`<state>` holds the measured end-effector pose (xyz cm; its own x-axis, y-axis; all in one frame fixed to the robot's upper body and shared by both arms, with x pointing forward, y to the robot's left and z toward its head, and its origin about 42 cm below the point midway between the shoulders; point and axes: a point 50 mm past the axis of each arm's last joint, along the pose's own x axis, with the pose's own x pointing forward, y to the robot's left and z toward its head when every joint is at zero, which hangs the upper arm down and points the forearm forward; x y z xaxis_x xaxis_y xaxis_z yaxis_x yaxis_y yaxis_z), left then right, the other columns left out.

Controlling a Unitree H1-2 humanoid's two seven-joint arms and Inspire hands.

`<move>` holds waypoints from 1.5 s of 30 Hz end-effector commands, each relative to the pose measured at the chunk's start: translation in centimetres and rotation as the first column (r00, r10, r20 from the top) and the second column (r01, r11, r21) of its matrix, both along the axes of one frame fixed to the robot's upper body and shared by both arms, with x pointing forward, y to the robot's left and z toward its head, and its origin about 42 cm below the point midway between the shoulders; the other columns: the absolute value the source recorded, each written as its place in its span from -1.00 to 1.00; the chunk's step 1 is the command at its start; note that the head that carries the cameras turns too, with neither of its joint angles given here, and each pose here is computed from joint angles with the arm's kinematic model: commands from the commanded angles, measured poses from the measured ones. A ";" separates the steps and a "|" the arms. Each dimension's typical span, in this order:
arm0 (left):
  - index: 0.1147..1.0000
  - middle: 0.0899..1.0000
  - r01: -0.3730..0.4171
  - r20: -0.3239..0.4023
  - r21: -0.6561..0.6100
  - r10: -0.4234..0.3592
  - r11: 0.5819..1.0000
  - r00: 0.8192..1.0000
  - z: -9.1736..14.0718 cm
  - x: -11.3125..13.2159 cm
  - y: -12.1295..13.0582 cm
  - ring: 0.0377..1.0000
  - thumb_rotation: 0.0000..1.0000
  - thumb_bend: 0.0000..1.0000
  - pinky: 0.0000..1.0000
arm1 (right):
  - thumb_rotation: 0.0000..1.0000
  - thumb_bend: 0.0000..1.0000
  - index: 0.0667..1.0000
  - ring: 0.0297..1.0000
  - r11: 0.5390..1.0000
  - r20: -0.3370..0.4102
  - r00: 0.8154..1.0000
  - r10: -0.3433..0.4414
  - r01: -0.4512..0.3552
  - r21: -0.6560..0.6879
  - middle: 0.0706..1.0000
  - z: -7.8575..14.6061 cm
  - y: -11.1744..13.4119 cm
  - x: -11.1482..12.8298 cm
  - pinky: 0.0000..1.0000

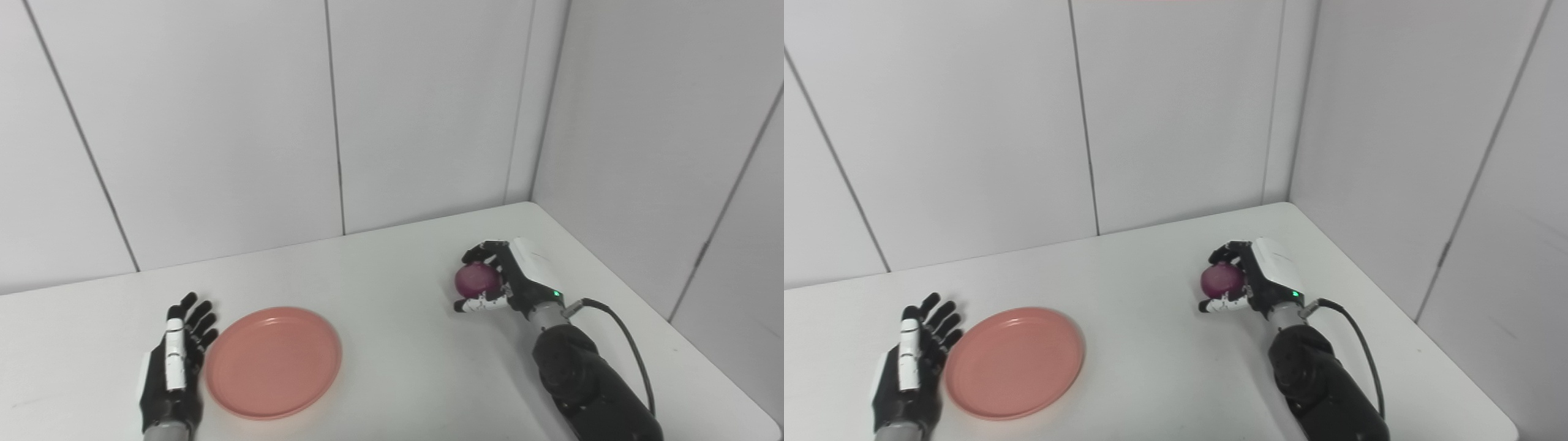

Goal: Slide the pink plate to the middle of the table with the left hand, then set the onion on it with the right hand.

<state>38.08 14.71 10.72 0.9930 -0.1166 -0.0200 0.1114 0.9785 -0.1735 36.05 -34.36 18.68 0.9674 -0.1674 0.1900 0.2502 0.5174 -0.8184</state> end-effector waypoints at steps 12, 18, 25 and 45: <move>0.73 0.75 0.019 0.013 0.033 -0.019 0.999 1.000 0.8 0.0 -3.5 0.79 1.00 0.03 0.84 | -1.00 0.02 0.04 -0.28 0.976 0.190 0.960 0.204 -0.214 0.034 -0.14 5.7 4.8 -0.2 -0.40; 0.75 0.76 0.016 0.015 0.041 -0.017 0.999 1.000 0.7 0.0 -4.2 0.79 1.00 0.07 0.85 | -1.00 0.03 0.03 -0.24 0.956 0.201 0.938 0.282 -0.292 0.018 -0.13 5.7 6.1 0.5 -0.32; 0.76 0.75 0.013 0.016 0.046 -0.014 0.999 1.000 0.7 0.1 -4.1 0.79 1.00 0.06 0.86 | -1.00 0.03 0.02 -0.22 0.926 0.198 0.912 0.360 -0.376 0.047 -0.13 5.3 9.1 1.2 -0.27; 0.75 0.76 -0.002 0.006 0.048 0.002 0.999 1.000 0.5 0.3 -3.6 0.80 1.00 0.06 0.86 | -1.00 0.02 0.02 -0.23 0.855 0.084 0.856 0.511 -0.516 0.052 -0.14 3.0 19.9 3.0 -0.26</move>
